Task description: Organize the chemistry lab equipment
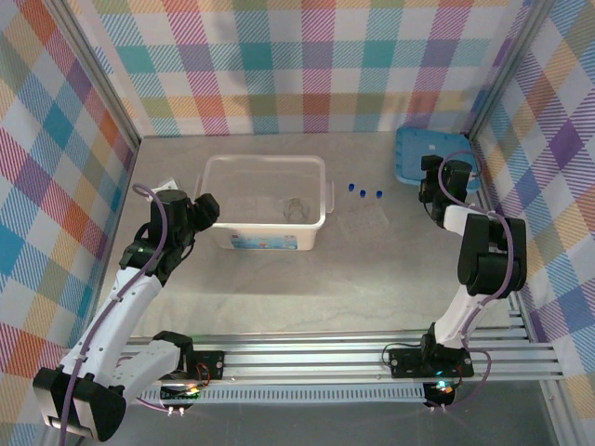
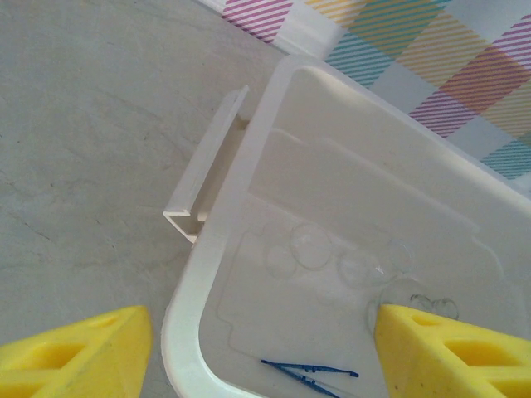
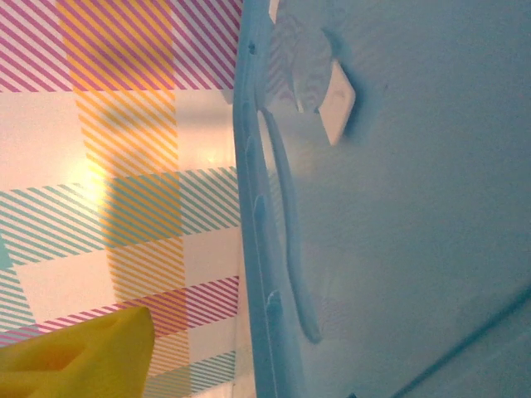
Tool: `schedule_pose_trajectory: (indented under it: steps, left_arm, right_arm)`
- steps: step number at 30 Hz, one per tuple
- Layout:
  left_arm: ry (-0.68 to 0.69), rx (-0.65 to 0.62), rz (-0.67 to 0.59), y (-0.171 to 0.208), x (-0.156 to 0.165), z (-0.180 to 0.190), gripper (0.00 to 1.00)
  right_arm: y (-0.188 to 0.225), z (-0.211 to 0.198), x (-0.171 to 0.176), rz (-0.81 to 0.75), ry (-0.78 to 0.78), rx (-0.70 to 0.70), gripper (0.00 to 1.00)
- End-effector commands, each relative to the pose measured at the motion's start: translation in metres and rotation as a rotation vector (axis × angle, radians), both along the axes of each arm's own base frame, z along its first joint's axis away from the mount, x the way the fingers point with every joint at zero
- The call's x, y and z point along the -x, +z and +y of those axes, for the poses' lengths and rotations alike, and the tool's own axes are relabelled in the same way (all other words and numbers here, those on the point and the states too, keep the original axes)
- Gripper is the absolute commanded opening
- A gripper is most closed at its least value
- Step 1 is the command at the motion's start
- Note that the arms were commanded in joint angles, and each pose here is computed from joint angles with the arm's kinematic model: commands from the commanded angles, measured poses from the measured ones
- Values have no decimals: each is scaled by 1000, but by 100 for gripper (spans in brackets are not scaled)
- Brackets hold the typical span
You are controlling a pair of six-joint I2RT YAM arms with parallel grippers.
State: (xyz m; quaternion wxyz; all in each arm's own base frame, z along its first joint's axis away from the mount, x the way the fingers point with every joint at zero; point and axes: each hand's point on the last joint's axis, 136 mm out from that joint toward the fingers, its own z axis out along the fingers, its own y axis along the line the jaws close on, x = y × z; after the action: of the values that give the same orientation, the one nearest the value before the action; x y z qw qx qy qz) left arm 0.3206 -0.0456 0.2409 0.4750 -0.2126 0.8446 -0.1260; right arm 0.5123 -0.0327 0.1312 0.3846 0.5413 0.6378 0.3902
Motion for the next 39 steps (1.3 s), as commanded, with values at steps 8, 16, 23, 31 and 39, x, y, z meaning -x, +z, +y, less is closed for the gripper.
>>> schedule_pose_trajectory:
  steps: [8, 16, 23, 31, 39]
  left_arm:
    - [-9, 7, -42, 17, 1, -2, 71]
    - [-12, 8, -46, 17, 1, -3, 71]
    - [-20, 19, -44, 15, -1, -6, 71]
    - [-17, 23, -51, 17, 2, -4, 71]
    - [-19, 26, -49, 17, 1, -5, 71]
  right_arm:
    - [-20, -4, -6, 17, -54, -145, 42]
    - [-8, -2, -1, 12, -31, -113, 14]
    - [11, -10, 7, 7, -31, -41, 20]
    - [3, -17, 11, 13, -43, -82, 39]
    - [-10, -27, 6, 21, -44, -134, 23]
